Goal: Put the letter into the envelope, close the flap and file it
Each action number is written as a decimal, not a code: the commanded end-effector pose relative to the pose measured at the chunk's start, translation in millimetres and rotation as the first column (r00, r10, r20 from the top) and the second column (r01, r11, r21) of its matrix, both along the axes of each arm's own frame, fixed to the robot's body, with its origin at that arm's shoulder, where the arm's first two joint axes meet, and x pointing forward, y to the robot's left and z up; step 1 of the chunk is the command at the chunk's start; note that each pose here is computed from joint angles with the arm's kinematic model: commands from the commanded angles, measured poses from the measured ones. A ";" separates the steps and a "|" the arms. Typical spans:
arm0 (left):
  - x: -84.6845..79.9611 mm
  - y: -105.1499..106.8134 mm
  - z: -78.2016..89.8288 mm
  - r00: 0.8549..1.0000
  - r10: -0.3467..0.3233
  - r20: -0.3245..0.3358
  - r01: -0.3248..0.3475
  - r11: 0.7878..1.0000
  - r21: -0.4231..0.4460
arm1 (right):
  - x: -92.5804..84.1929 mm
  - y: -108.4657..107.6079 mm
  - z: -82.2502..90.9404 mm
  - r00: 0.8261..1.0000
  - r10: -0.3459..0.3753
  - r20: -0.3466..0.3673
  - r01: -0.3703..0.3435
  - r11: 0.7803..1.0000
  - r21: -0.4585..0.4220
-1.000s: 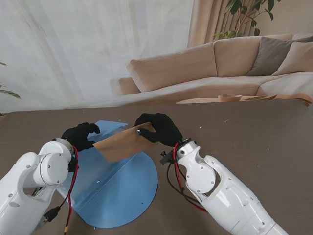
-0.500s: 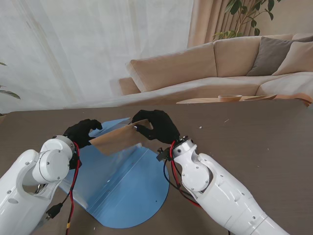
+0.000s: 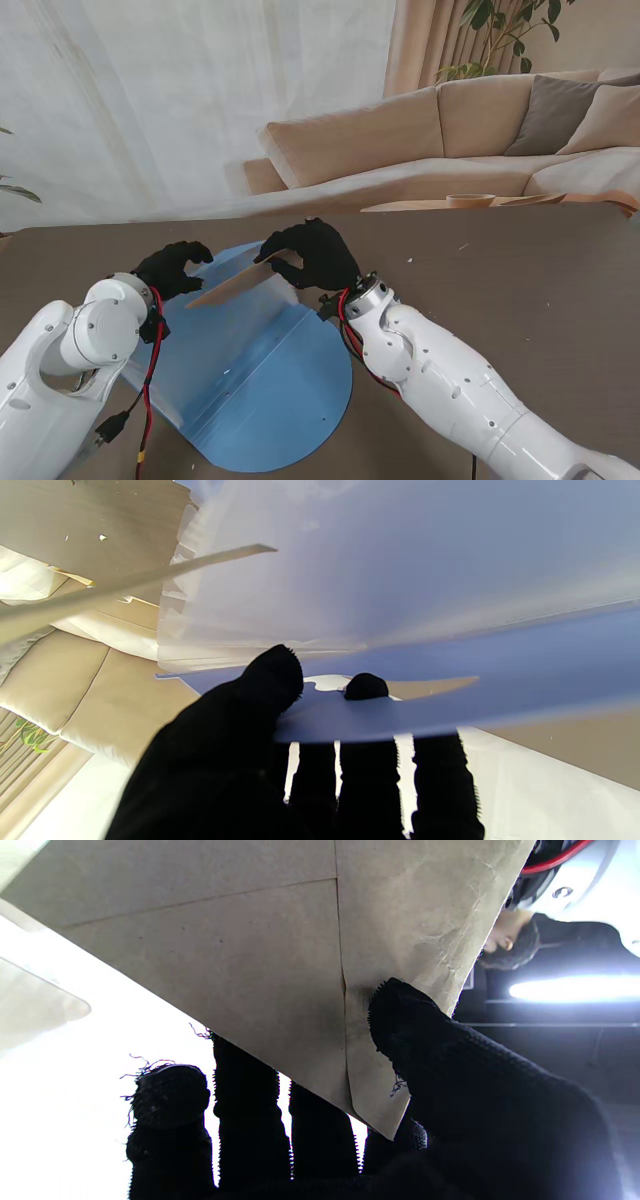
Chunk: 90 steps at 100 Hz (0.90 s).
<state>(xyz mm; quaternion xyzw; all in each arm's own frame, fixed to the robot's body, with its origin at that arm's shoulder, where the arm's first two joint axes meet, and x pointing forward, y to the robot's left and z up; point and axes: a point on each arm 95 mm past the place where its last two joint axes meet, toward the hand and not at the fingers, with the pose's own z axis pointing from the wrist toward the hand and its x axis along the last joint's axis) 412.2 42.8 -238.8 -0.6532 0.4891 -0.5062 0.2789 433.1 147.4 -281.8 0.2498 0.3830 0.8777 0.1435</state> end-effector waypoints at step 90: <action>-8.1 -36.2 21.5 0.996 0.009 -0.086 -0.024 0.984 -0.178 | 27.3 8.9 -25.3 0.997 0.020 0.074 -0.005 0.981 -0.195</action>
